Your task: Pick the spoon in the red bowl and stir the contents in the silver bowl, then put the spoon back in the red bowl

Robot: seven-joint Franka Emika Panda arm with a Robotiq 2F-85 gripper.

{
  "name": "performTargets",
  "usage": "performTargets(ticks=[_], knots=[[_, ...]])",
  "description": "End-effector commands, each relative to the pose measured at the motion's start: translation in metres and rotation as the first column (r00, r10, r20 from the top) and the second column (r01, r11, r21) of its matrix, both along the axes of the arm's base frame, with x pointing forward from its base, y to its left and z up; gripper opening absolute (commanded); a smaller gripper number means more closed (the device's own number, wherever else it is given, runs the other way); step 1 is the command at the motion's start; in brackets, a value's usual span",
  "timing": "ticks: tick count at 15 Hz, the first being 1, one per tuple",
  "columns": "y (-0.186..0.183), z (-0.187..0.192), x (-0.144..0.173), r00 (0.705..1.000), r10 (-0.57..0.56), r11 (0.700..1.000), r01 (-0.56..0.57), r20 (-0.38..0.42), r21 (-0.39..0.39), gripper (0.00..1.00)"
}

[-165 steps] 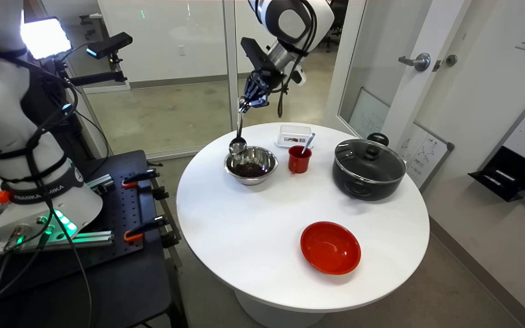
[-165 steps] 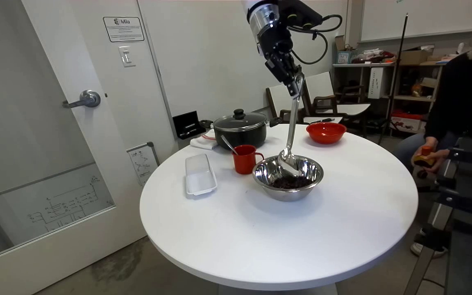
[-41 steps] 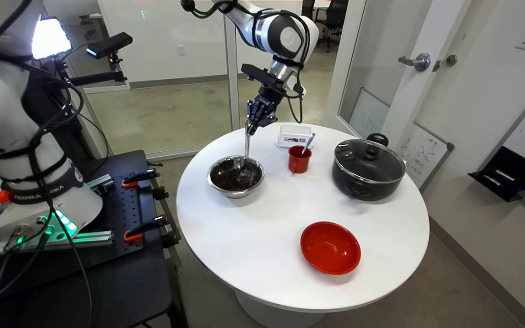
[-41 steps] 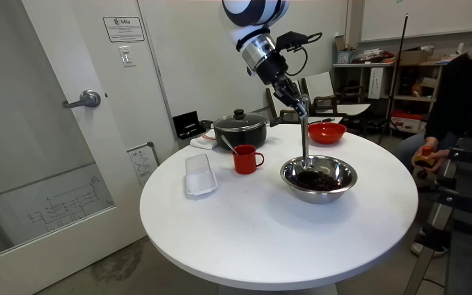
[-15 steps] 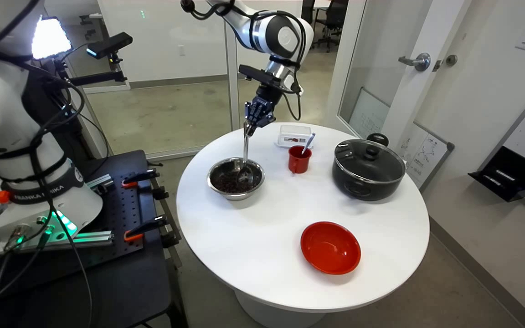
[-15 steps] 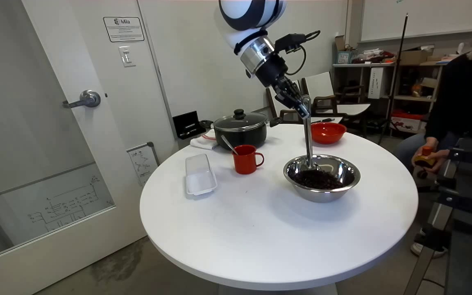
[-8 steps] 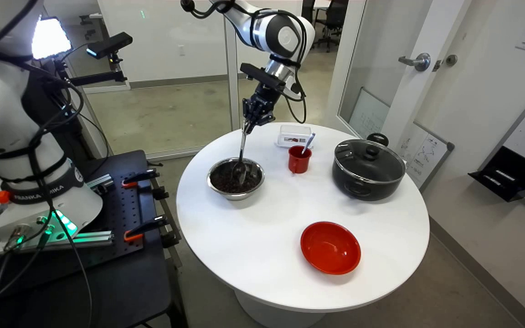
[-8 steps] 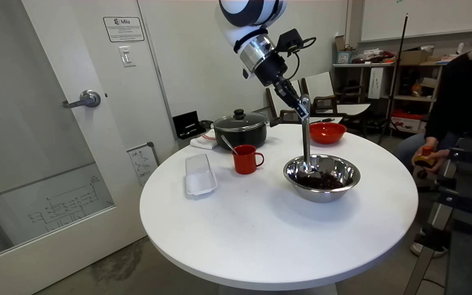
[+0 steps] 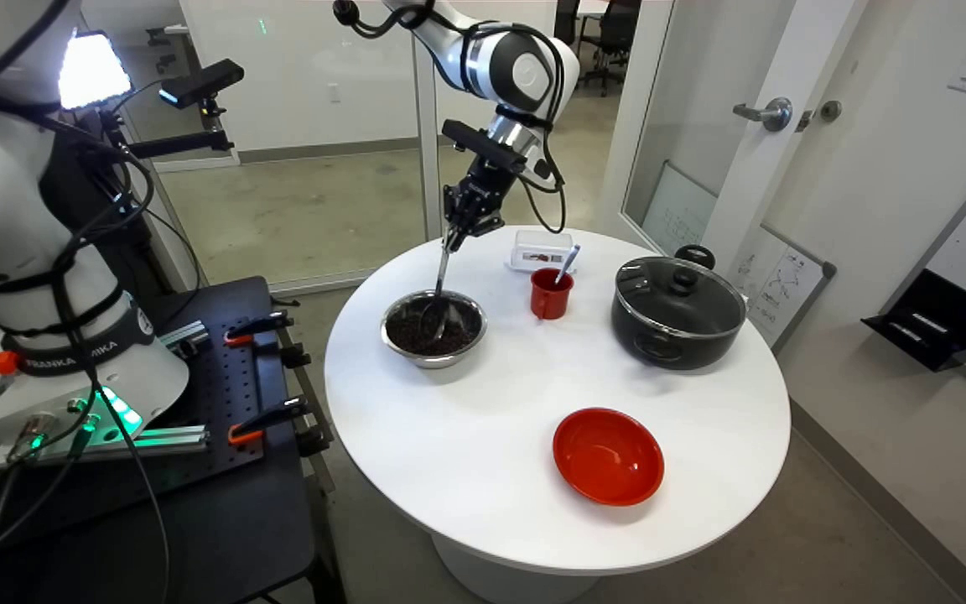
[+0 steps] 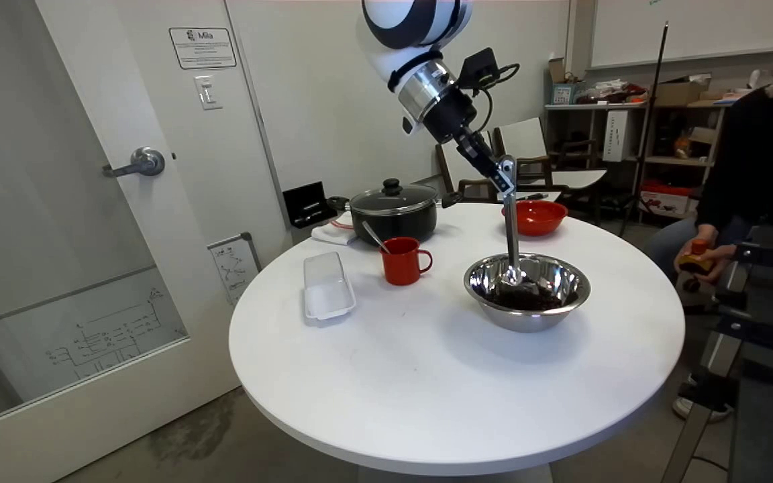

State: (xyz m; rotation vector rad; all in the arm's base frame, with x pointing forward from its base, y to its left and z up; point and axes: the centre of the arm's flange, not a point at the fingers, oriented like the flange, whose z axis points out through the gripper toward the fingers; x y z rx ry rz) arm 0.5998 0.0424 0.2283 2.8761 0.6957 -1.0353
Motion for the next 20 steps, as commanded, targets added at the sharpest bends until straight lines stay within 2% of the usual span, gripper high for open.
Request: performTargets(ticks=[1,5,9,13,18,20], knots=[[0.003,0.004,-0.004,0.998,-0.004,0.997,0.009,0.061,-0.081,0.01],[0.007,0.015,-0.002,0.995,-0.026,0.997,0.033,0.093,-0.07,0.01],[0.011,0.046,-0.012,0.993,-0.052,0.997,0.058,0.105,-0.056,0.01],[0.013,0.109,-0.026,0.983,-0.084,0.992,0.098,0.162,-0.078,0.01],[0.011,0.2,-0.036,0.96,-0.175,0.973,0.202,0.218,-0.109,0.01],[0.007,0.212,-0.03,0.927,-0.252,0.944,0.299,0.278,-0.141,0.01]])
